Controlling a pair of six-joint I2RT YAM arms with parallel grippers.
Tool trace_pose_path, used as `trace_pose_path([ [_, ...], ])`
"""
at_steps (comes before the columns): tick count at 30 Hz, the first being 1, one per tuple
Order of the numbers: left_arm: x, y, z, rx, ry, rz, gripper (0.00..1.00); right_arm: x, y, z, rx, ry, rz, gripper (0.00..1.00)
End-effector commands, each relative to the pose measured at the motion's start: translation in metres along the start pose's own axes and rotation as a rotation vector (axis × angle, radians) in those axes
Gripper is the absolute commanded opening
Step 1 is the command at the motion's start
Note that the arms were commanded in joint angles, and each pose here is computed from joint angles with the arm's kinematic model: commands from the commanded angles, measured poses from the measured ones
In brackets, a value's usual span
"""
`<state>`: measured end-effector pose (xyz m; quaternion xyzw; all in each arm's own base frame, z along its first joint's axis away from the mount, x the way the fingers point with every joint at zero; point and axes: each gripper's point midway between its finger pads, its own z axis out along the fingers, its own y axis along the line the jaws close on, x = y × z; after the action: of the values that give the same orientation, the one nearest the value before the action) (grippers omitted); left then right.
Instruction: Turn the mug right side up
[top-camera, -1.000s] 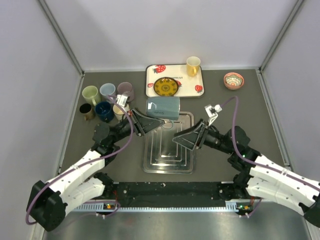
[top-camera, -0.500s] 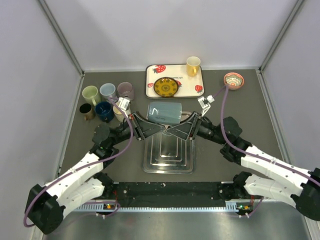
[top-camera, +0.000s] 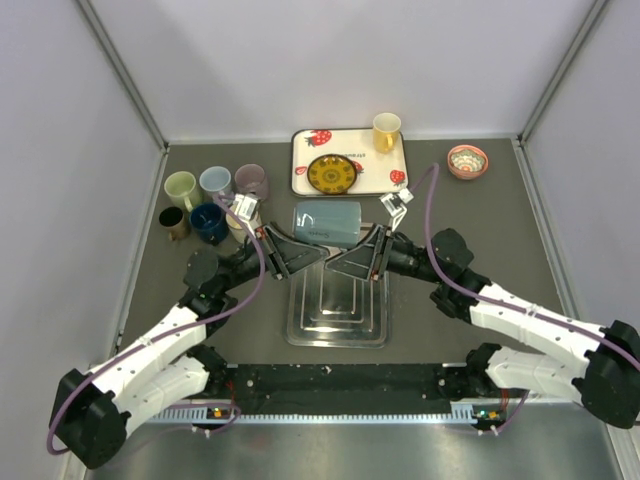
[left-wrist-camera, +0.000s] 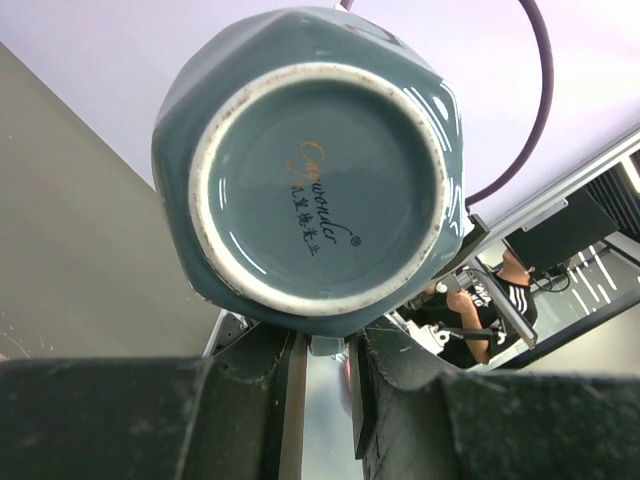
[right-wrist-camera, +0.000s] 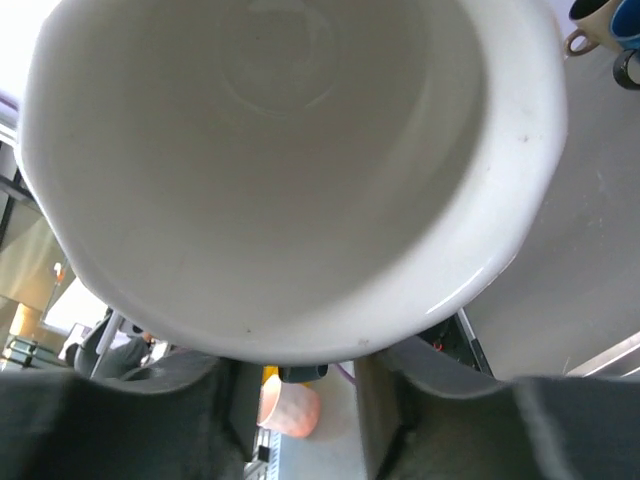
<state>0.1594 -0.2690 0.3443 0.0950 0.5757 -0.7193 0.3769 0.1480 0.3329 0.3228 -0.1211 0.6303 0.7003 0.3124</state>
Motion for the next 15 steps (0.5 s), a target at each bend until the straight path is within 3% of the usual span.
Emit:
trace_pose_path([
  [1,-0.003,-0.033,-0.001,0.128,0.002,0.102,0.00,-0.029,0.043,0.006,-0.129,-0.070,-0.072,0.33],
  [5,-0.002,-0.033,-0.001,0.128,0.007,0.103,0.00,-0.034,0.044,0.006,-0.126,-0.090,-0.070,0.20],
  [9,-0.001,-0.030,-0.002,0.117,0.006,0.106,0.00,-0.043,0.043,0.005,-0.099,-0.135,-0.087,0.00],
  [13,-0.002,-0.025,-0.004,0.077,-0.002,0.134,0.00,-0.045,0.035,0.004,-0.024,-0.129,-0.139,0.00],
  [14,-0.003,-0.026,-0.005,0.073,-0.010,0.140,0.04,-0.046,0.036,0.002,-0.013,-0.132,-0.154,0.00],
  [15,-0.006,-0.021,-0.005,0.046,-0.027,0.133,0.16,-0.048,0.036,0.001,-0.002,-0.135,-0.167,0.00],
])
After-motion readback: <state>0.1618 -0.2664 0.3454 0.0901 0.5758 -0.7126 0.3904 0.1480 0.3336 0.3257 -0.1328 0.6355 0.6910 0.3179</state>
